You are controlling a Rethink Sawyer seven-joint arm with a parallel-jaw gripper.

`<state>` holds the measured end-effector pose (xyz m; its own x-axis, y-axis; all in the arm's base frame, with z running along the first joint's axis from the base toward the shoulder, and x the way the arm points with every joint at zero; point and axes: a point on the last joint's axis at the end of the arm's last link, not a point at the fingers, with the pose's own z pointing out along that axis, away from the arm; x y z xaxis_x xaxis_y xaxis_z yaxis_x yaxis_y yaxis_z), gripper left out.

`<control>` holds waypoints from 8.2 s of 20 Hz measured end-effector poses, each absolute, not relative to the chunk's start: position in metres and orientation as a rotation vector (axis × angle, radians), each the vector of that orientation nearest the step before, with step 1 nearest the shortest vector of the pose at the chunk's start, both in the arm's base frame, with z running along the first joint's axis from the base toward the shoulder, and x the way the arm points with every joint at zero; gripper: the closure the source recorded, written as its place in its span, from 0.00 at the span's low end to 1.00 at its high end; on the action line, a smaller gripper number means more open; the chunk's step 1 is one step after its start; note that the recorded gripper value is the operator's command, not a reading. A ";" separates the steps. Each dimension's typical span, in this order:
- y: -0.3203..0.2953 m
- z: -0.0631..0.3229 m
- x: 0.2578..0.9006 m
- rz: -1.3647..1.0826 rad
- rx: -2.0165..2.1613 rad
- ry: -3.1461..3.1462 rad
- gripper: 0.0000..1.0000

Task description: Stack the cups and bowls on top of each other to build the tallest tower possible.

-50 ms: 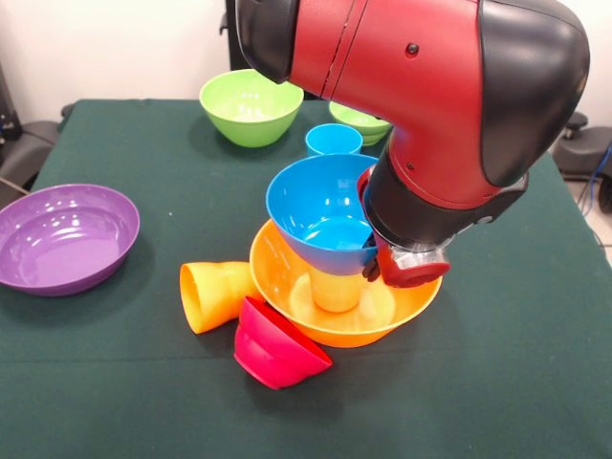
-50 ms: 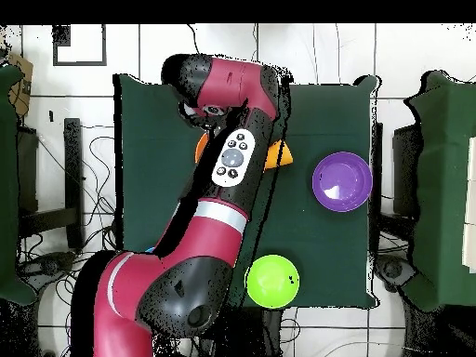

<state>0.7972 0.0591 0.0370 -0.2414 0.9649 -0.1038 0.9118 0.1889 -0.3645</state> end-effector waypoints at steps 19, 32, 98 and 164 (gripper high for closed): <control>0.058 0.036 0.795 0.539 -1.836 -2.296 0.00; 0.046 0.052 0.784 0.543 -1.883 -2.251 0.00; -0.218 0.316 0.676 0.208 -2.488 -2.090 0.00; -0.146 0.173 0.578 0.013 -2.336 -2.240 0.00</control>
<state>0.5779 -0.1462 0.1731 0.0439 0.9965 -0.0716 0.9972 -0.0394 0.0631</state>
